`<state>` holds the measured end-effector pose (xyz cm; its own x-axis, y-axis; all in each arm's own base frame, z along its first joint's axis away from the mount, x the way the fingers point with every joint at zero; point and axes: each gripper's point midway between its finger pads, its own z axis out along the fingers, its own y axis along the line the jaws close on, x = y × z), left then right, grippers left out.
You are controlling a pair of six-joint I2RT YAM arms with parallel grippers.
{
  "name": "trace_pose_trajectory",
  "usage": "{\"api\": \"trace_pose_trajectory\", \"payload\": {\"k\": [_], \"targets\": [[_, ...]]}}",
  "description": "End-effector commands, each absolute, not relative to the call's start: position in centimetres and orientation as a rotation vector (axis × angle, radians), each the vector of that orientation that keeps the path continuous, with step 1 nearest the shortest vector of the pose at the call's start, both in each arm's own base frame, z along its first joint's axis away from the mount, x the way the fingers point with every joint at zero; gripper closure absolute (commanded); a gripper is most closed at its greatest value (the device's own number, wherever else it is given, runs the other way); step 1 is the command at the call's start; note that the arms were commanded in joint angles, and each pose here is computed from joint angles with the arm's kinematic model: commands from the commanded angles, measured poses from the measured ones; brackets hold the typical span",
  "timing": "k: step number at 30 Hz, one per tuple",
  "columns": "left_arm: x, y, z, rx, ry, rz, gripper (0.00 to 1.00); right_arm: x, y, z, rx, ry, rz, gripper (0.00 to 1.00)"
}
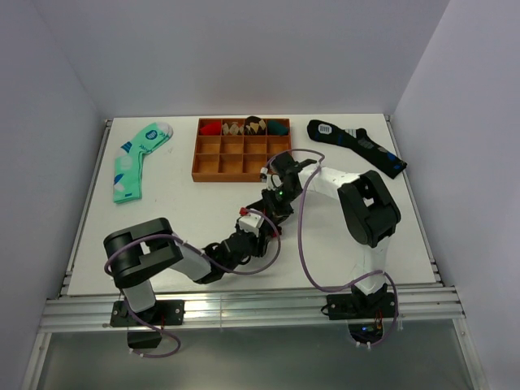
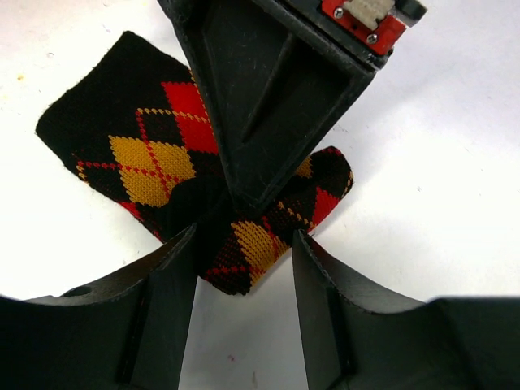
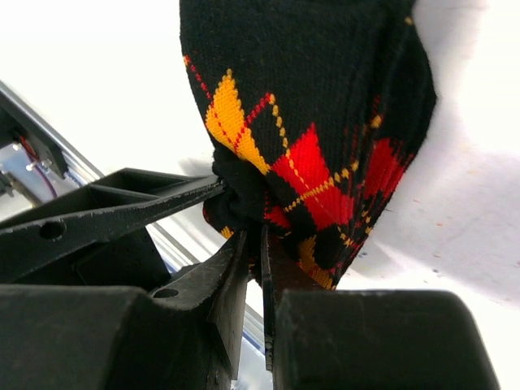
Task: Roll the socks
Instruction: Roll the sock at the center of the board.
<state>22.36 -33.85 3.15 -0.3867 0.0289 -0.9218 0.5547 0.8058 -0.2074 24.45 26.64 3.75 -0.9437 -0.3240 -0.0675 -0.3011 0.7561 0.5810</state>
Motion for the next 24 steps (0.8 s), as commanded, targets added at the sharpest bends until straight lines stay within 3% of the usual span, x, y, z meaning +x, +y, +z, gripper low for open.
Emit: {"api": "trace_pose_trajectory", "payload": {"k": [1,6,17,19,24], "targets": [[18.9,-30.5,-4.7,0.642,2.147,-0.402,0.47,27.1,28.4,5.4,0.586,-2.978,-1.065,0.83],[18.8,-30.7,-5.0,0.653,2.153,-0.376,0.51,27.3,28.6,5.3,0.583,-2.97,-1.08,0.82],[18.2,-31.1,-5.4,0.691,2.179,-0.392,0.79,27.2,28.7,5.5,0.589,-2.972,-1.099,0.81],[17.9,-31.2,-5.2,0.694,2.184,-0.408,0.88,27.3,28.6,5.9,0.592,-2.993,-1.1,0.79],[16.7,-31.8,-5.2,0.719,2.238,-0.495,0.96,27.9,28.6,7.5,0.592,-3.046,-1.16,0.75]]}}
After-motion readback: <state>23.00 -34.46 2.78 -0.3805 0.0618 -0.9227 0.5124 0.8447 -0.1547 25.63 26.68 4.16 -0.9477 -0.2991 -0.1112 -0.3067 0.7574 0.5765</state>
